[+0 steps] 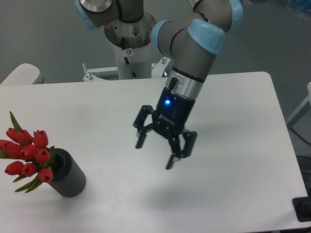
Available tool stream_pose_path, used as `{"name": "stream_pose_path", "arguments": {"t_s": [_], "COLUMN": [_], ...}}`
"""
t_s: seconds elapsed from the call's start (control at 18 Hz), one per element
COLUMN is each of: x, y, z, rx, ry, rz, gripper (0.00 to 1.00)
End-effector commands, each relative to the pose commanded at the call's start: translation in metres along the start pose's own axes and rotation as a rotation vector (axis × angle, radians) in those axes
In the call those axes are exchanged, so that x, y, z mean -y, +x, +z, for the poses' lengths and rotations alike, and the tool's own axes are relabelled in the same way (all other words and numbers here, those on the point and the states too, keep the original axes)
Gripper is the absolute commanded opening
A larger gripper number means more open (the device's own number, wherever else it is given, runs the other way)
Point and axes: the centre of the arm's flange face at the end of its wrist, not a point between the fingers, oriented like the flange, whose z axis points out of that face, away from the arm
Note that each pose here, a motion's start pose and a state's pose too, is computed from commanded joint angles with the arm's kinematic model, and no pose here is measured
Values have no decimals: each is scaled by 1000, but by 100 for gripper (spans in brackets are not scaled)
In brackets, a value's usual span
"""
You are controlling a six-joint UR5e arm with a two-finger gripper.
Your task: Insert the flowers into the vase
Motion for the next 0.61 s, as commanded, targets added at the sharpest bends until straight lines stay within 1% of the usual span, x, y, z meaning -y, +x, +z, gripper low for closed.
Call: {"name": "stream_pose_path", "arguments": {"t_s": [0.06,0.22,0.39,0.61], "x": [1,-4,-8,-7], "y": [-3,-8,-14,-30], "z": [-2,-1,-7,-13], "rx": [10,-5,-25,-54], "ry": [-28,-74,-116,-252], "rz": [16,87,192,313], "gripper": [100,100,100,100]}}
